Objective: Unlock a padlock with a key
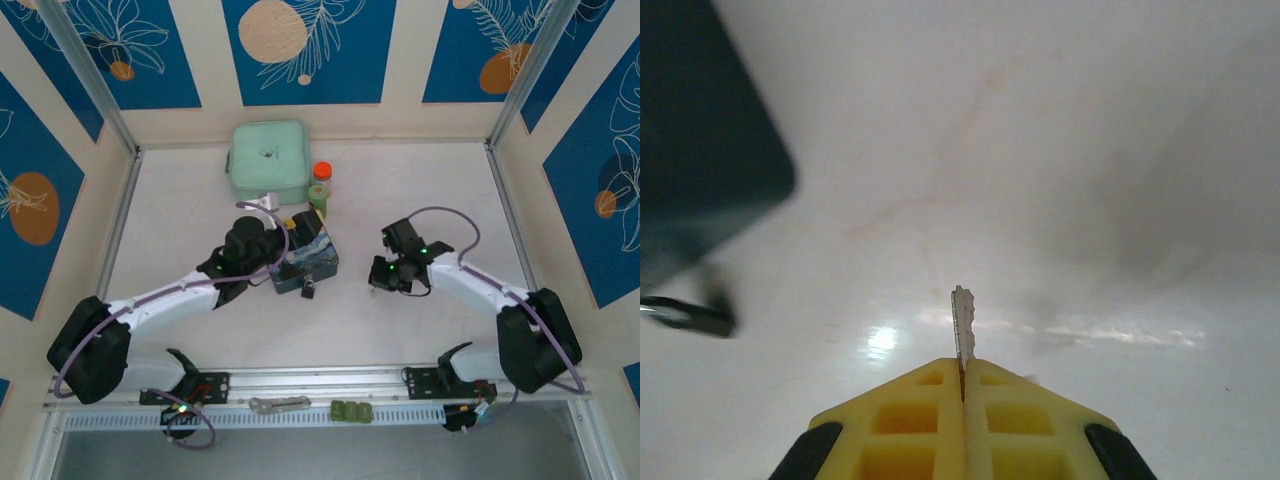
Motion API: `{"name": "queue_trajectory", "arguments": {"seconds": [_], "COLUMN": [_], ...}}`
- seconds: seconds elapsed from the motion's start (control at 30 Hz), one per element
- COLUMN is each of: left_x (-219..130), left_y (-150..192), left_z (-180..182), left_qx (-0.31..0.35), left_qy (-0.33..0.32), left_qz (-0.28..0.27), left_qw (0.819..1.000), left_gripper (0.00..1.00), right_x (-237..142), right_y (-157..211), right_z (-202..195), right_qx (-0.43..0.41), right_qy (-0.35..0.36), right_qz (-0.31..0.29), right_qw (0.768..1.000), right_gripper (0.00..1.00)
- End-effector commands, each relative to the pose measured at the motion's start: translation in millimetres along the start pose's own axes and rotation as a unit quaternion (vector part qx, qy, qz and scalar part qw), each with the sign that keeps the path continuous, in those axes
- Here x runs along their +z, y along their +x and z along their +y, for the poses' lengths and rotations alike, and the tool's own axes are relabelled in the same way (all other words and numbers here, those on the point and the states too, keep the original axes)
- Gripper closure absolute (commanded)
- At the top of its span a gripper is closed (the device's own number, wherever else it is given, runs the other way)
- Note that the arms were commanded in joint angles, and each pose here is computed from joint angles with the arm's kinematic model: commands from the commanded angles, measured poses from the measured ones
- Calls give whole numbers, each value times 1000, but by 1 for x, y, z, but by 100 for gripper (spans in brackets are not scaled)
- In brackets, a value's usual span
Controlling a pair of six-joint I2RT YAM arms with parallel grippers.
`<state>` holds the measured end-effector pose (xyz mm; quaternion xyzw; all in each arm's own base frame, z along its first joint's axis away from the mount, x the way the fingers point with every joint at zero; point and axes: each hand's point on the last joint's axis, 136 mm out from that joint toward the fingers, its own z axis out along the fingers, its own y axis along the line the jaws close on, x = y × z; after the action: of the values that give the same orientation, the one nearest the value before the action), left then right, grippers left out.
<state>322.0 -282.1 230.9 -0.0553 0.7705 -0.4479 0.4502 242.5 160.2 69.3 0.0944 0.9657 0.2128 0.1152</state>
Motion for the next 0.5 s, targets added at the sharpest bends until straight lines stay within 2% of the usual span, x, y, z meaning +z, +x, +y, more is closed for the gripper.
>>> {"name": "queue_trajectory", "arguments": {"seconds": [0.0, 0.23, 0.33, 0.47], "left_x": [6, 24, 36, 47], "left_y": [-7, -4, -3, 0], "left_z": [-23, -7, -11, -28], "left_qx": [-2, -121, -172, -183], "left_qy": [49, 8, 26, 59], "left_qz": [-4, -30, -43, -56], "left_qw": [999, 992, 984, 980], "left_gripper": [0, 0, 0, 0], "right_x": [-20, -67, -83, -94], "right_y": [-8, -57, -80, -106], "right_z": [23, 49, 62, 77], "right_qx": [20, 31, 32, 66], "right_qy": [-84, -150, -165, -198], "right_qz": [-2, -84, -125, -159], "right_qw": [996, 985, 978, 965], "right_gripper": [100, 100, 100, 100]}}
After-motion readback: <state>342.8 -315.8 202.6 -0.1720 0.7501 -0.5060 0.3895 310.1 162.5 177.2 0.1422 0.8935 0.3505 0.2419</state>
